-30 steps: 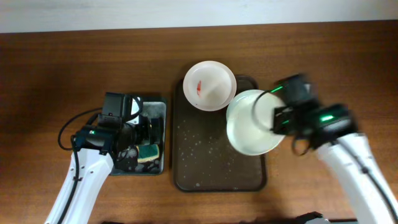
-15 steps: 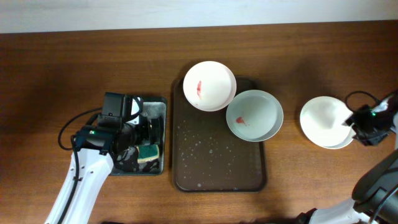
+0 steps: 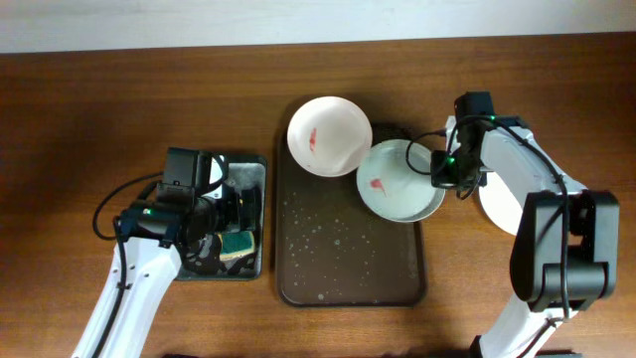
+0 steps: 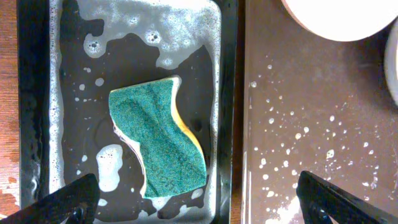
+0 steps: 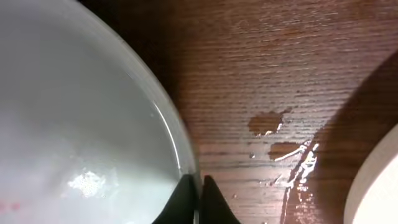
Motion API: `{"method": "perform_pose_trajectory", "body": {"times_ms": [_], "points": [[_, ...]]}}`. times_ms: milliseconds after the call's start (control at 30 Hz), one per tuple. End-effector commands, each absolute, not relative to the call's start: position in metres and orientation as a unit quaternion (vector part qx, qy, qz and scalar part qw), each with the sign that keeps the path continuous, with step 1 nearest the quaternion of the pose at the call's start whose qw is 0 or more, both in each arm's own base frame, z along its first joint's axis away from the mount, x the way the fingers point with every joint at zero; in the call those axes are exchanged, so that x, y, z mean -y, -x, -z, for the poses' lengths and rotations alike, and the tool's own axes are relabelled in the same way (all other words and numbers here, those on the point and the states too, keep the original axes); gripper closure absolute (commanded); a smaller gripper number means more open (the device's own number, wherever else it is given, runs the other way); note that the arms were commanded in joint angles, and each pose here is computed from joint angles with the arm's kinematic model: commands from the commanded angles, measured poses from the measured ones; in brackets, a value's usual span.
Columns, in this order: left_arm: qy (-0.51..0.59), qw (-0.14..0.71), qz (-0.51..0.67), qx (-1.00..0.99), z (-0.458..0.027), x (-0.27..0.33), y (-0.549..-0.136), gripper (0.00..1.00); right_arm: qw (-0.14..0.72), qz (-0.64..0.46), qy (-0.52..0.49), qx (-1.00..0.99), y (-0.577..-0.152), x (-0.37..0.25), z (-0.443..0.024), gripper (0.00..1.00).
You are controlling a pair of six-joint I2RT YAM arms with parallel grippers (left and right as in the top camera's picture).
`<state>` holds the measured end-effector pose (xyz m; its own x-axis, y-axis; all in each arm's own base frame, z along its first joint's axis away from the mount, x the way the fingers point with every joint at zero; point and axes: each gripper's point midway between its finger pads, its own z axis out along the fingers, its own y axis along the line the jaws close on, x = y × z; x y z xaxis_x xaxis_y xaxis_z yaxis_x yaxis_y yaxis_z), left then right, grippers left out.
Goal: Clean dirty plates on tray and stack at the side
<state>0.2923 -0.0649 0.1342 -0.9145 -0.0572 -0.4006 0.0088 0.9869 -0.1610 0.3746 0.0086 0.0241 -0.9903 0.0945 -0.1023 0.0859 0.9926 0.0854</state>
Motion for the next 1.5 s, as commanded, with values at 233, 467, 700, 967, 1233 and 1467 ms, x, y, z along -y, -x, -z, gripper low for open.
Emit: {"method": "perform_pose_trajectory", "body": {"times_ms": [233, 467, 700, 967, 1233, 1467], "points": [[0.01, 0.214, 0.083, -0.973, -0.14, 0.065, -0.295, 0.01, -0.014, -0.044, -0.063, -0.997, -0.258, -0.098, -0.057, 0.96], [0.028, 0.217, 0.091, -0.972, -0.141, 0.066, -0.297, 0.01, 0.075, -0.093, 0.004, -0.993, -0.279, -0.128, -0.092, 0.6], [0.098, 0.138, 0.046, -0.985, -0.038, 0.048, -0.267, 0.36, 0.225, -0.132, 0.072, -0.963, -0.262, -0.122, -0.199, 0.46], [0.127, 0.071, 0.075, -0.987, 0.011, 0.064, -0.272, 1.0, 0.199, -0.124, 0.071, -0.969, -0.255, -0.12, -0.19, 0.47], [0.1, 0.12, 0.015, -0.988, -0.035, 0.047, -0.312, 0.53, 0.2, -0.124, 0.071, -0.969, -0.255, -0.12, -0.19, 0.47], [0.099, 0.076, 0.003, -0.992, 0.005, 0.047, -0.31, 1.0, 0.199, -0.124, 0.071, -0.969, -0.255, -0.12, -0.19, 0.47]]}}
